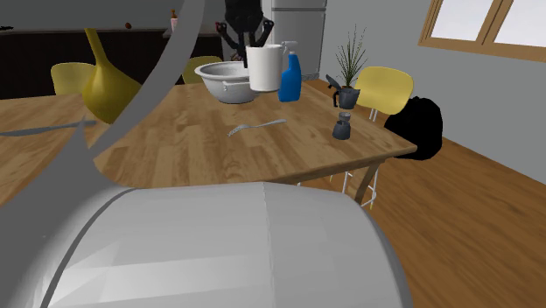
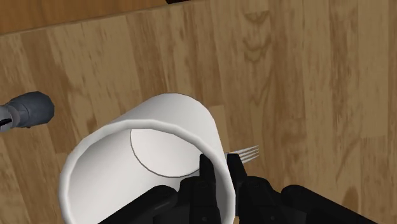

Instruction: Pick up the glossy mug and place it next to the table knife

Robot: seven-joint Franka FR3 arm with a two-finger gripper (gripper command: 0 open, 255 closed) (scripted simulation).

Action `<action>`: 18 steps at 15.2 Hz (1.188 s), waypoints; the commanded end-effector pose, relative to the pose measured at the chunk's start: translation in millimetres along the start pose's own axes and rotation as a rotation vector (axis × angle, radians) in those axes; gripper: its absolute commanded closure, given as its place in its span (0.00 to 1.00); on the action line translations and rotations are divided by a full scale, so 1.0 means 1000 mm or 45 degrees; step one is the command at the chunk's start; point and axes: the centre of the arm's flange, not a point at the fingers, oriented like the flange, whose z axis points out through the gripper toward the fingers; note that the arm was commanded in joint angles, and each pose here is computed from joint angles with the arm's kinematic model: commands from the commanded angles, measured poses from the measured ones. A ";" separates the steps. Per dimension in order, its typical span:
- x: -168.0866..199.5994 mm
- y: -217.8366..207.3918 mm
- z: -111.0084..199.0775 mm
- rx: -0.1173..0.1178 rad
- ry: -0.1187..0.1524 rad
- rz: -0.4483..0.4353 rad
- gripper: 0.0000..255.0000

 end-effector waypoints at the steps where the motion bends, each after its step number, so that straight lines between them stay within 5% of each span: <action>1: 0.002 -0.011 -0.004 0.000 0.000 0.000 1.00; 18: 0.046 -0.230 0.020 0.000 0.000 0.000 1.00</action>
